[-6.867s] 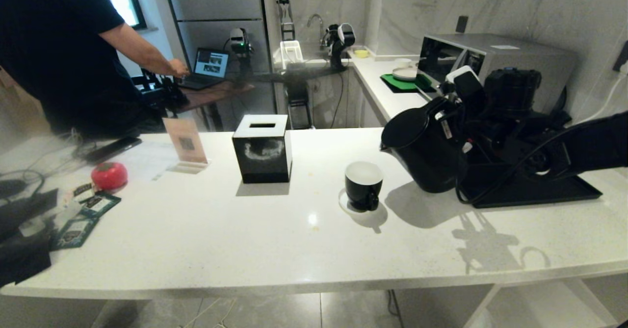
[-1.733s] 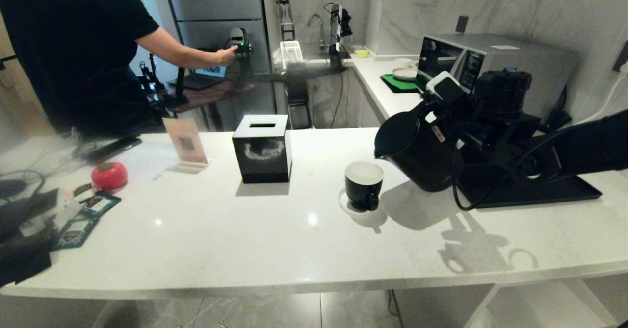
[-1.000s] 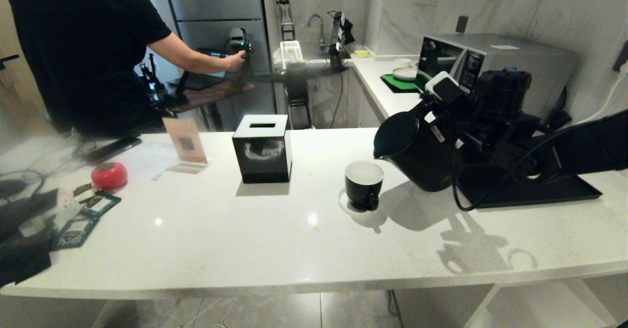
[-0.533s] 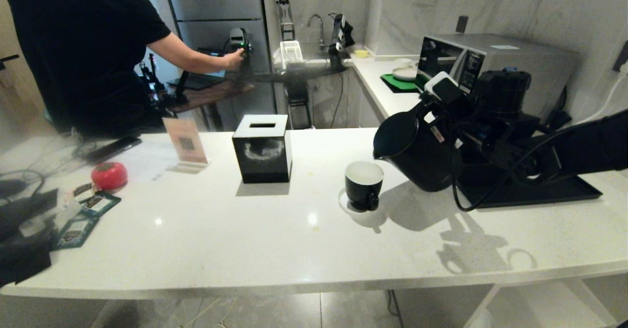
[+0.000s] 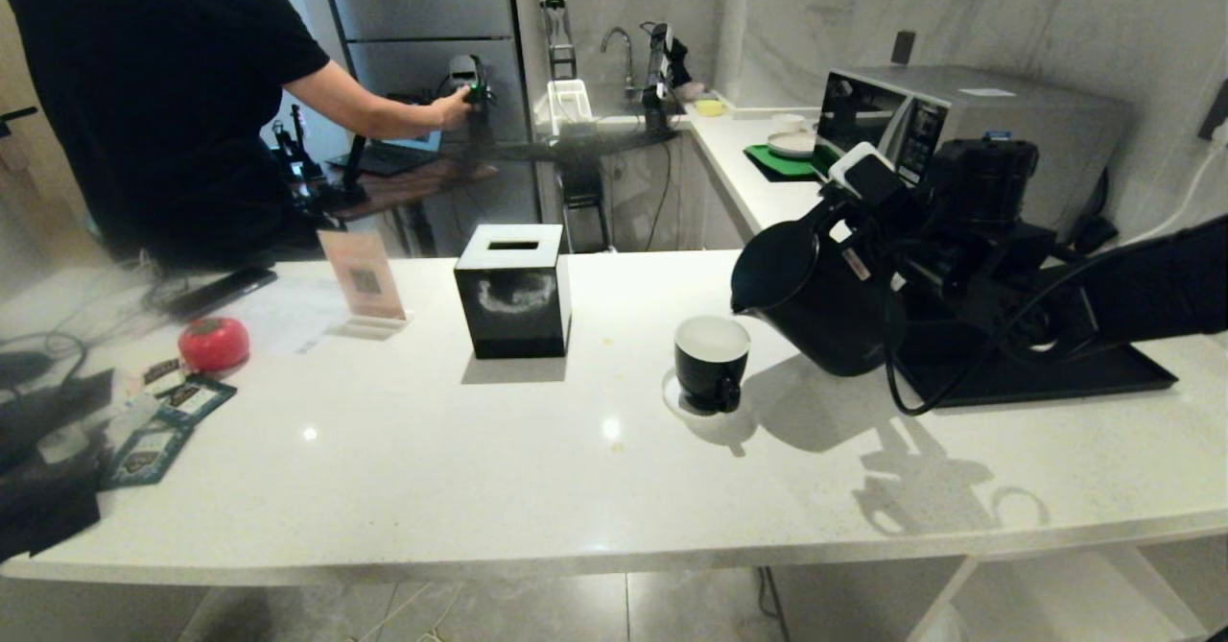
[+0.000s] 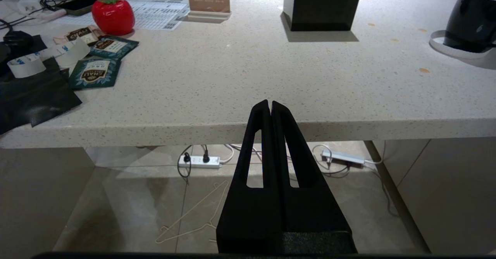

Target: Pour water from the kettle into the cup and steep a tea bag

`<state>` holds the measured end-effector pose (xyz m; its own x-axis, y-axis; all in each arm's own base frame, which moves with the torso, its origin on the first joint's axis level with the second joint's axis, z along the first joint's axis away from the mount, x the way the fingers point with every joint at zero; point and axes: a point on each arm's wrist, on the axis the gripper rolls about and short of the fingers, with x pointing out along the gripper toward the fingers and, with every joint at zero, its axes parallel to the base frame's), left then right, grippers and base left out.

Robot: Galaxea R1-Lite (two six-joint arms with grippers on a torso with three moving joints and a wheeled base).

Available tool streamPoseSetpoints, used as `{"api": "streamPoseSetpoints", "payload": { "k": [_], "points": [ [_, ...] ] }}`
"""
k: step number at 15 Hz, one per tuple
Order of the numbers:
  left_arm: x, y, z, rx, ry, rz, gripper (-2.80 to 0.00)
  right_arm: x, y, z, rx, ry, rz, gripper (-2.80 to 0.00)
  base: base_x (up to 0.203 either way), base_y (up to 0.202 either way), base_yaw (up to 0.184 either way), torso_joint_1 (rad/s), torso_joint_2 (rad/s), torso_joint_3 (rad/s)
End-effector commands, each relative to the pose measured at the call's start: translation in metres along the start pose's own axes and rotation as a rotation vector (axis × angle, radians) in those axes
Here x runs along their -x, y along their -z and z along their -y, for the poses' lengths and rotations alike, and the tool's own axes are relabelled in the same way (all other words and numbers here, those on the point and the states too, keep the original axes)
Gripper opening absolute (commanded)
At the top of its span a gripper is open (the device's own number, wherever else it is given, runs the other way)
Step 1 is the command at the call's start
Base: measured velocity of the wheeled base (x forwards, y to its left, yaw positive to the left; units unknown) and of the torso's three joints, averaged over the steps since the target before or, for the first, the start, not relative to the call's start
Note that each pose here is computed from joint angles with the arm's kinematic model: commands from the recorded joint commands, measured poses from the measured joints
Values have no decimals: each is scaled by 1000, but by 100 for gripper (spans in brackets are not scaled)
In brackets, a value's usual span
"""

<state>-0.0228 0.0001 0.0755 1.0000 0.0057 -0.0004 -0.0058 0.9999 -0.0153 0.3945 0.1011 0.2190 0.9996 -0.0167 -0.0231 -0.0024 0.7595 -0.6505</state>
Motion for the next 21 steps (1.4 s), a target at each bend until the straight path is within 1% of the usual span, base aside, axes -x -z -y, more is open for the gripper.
{"api": "streamPoseSetpoints", "payload": {
  "k": [1,3,5,9,21],
  "points": [
    [0,0,0,0,0,0,-280,0,-1,1,0,5,5,-280,0,0,0,0,0,0],
    [0,0,0,0,0,0,-280,1,-2,2,-8,8,6,-280,0,0,0,0,0,0],
    [0,0,0,0,0,0,-280,2,-3,3,-43,14,7,-280,0,0,0,0,0,0],
    [0,0,0,0,0,0,-280,4,-6,7,-51,21,16,-280,0,0,0,0,0,0],
    [0,0,0,0,0,0,-280,9,-10,13,-199,46,7,-280,0,0,0,0,0,0]
  ]
}}
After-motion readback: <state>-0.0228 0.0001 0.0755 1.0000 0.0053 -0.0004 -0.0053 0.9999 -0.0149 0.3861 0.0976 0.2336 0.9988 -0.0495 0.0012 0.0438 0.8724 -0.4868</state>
